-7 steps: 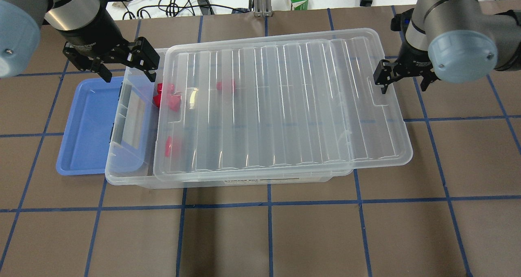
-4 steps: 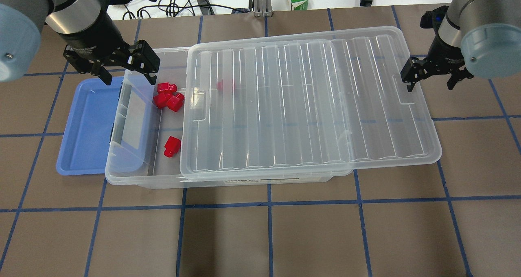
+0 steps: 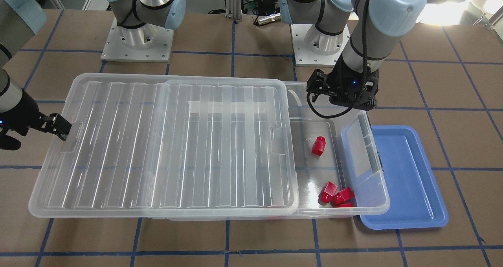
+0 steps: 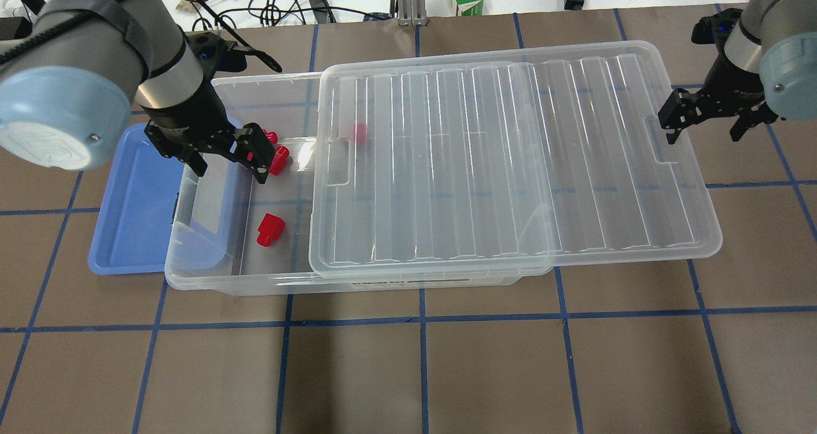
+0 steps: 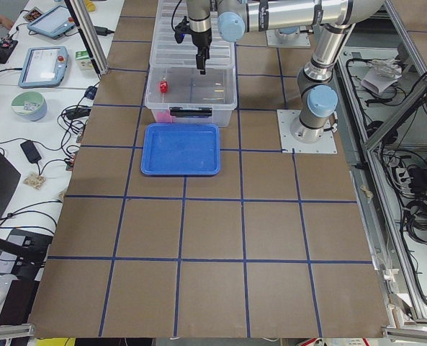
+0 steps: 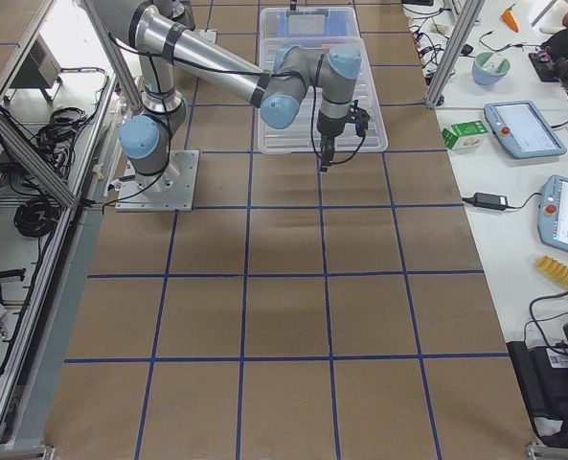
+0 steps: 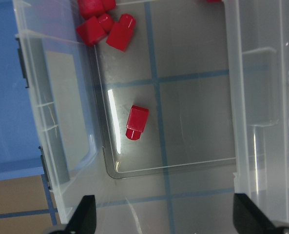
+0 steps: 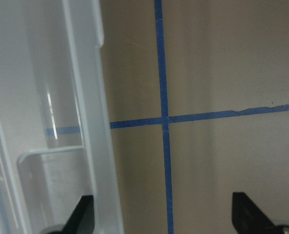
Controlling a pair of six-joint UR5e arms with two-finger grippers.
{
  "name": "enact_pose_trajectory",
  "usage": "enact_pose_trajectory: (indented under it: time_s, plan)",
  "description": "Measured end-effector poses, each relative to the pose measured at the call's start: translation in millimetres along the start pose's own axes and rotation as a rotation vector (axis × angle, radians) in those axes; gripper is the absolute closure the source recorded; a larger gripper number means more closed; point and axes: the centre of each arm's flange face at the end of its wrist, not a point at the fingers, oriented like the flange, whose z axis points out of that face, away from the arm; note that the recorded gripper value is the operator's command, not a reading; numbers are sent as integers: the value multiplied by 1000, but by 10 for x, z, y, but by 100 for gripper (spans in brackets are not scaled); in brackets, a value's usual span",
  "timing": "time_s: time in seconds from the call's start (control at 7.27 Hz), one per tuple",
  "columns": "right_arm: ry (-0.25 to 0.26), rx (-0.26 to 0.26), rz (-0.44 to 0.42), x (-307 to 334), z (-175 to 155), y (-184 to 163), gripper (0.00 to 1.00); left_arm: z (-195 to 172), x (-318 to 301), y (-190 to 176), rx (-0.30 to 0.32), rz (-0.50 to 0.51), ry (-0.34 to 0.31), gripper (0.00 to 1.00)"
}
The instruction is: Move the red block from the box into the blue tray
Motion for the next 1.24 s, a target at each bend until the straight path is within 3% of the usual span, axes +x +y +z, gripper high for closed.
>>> enact_pose_trajectory:
  time_s: [0.28, 0.41, 0.69, 0.83, 1.1, 1.24]
  plan:
    - [-10, 8, 5, 22, -55, 5, 0, 513, -9, 73, 17, 67, -1, 0]
    - [-38, 35, 5, -20, -171, 9, 0, 775, -20, 109, 34, 78, -5, 0]
    - [-116, 112, 1, -301, -809, 176, 0, 1239, -66, 111, 51, 87, -9, 0]
    - [-132, 134, 8, -559, -1208, 325, 0, 1411, -82, 77, 45, 85, -6, 0]
    - [-150, 127, 56, -1285, -1730, 586, 0, 1658, -105, 6, 26, 81, -1, 0]
    - [-151, 120, 70, -1587, -1821, 664, 0, 1739, -119, -34, 30, 80, -6, 0]
